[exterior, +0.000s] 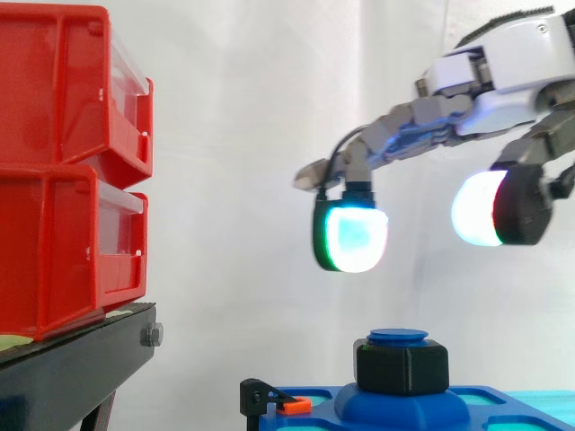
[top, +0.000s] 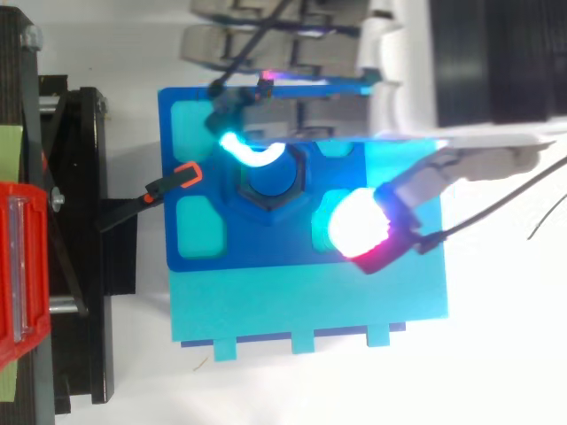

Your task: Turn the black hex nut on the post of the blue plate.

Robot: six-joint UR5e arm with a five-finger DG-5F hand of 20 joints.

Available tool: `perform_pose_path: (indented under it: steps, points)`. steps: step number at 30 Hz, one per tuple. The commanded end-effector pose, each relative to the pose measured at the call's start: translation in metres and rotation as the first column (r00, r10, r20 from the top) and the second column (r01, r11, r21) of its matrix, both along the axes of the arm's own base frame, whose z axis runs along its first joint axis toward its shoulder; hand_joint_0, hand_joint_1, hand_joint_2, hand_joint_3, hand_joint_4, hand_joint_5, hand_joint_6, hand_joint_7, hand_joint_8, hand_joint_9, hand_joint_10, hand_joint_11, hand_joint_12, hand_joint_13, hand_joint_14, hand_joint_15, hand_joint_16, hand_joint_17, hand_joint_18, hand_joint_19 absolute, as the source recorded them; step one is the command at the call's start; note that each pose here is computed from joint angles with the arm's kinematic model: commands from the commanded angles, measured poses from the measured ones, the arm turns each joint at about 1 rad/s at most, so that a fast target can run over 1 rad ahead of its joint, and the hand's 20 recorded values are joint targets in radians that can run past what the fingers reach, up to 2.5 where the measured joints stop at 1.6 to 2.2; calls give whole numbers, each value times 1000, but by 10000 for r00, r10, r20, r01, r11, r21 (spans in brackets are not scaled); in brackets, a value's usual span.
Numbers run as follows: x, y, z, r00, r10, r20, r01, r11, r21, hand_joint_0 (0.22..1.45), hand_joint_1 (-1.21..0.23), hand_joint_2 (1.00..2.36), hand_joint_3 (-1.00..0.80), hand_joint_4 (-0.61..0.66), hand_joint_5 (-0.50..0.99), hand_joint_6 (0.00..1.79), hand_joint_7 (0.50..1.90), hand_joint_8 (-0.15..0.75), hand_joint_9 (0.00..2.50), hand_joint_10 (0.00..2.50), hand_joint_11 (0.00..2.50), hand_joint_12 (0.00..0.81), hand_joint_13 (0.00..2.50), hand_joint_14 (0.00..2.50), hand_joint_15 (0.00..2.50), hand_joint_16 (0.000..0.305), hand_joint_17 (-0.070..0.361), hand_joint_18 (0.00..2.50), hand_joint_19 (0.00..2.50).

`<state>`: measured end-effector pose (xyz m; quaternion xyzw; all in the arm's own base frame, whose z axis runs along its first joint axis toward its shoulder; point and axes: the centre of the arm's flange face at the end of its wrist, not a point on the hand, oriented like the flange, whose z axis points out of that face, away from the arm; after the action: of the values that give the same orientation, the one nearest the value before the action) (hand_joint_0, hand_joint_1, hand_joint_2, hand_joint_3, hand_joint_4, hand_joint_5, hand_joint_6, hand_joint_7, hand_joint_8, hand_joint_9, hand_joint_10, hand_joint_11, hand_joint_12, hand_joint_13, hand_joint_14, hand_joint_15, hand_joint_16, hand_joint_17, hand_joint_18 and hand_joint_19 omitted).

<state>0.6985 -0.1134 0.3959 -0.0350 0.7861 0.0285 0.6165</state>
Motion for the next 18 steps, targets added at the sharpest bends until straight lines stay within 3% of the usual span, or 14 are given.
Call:
perform_pose_path:
  steps: [1, 3, 7, 8, 9, 11, 13, 14, 15, 16, 17, 18]
  points:
    - [-40, -1, 16, 9996, -211, 163, 207, 9995, 238, 419, -454, 1000, -500, 142, -241, 502, 768, 209, 40, 0, 0, 371, 86, 0, 27, 60, 135, 0, 53]
    - [-47, -2, 15, 9980, -403, 493, 380, 9982, 463, 420, -449, 1000, -500, 145, -241, 502, 742, 208, 33, 0, 0, 372, 72, 0, 28, 60, 135, 0, 56]
    - [-68, -4, 17, 9874, -928, 1280, 785, 9906, 1120, 424, -444, 1000, -500, 152, -236, 502, 719, 205, 21, 0, 0, 371, 56, 0, 18, 60, 135, 0, 54]
    - [-76, -4, 17, 9809, -1158, 1564, 935, 9853, 1427, 425, -443, 1000, -500, 154, -235, 502, 719, 205, 21, 0, 0, 371, 56, 0, 14, 60, 135, 0, 59]
    - [-88, -4, 14, 9722, -1404, 1875, 1030, 9751, 1963, 425, -443, 1000, -500, 155, -234, 502, 715, 205, 19, 0, 0, 372, 53, 0, 17, 60, 136, 0, 56]
    - [-95, -4, 12, 9715, -1547, 1798, 1091, 9645, 2406, 427, -441, 1000, -500, 155, -234, 502, 713, 204, 19, 0, 0, 371, 48, 0, 20, 60, 135, 0, 55]
    - [-96, -4, 11, 9731, -1611, 1650, 1128, 9566, 2685, 428, -440, 1000, -500, 159, -233, 502, 716, 204, 17, 0, 0, 371, 42, 0, 16, 60, 136, 0, 59]
    - [-99, -4, 13, 9737, -1685, 1535, 1160, 9460, 3028, 429, -440, 1000, -500, 161, -233, 502, 714, 205, 18, 0, 0, 371, 41, 0, 19, 60, 136, 0, 65]
    - [-100, -6, 13, 9736, -1755, 1459, 1212, 9393, 3209, 428, -441, 1000, -500, 161, -233, 502, 713, 205, 19, 0, 0, 372, 39, 0, 15, 60, 136, 0, 60]
    - [-102, -7, 12, 9743, -1893, 1220, 1291, 9134, 3859, 429, -440, 1000, -500, 163, -233, 502, 714, 205, 19, 0, 0, 372, 37, 0, 19, 60, 136, 0, 59]
    - [-102, -7, 12, 9740, -1935, 1180, 1303, 9042, 4068, 430, -440, 1000, -500, 163, -233, 502, 714, 205, 19, 0, 0, 372, 37, 0, 14, 60, 135, 0, 60]
    - [-101, -7, 12, 9734, -2002, 1112, 1307, 8843, 4483, 430, -440, 1000, -500, 165, -232, 502, 714, 205, 19, 0, 0, 371, 35, 0, 14, 60, 136, 0, 61]
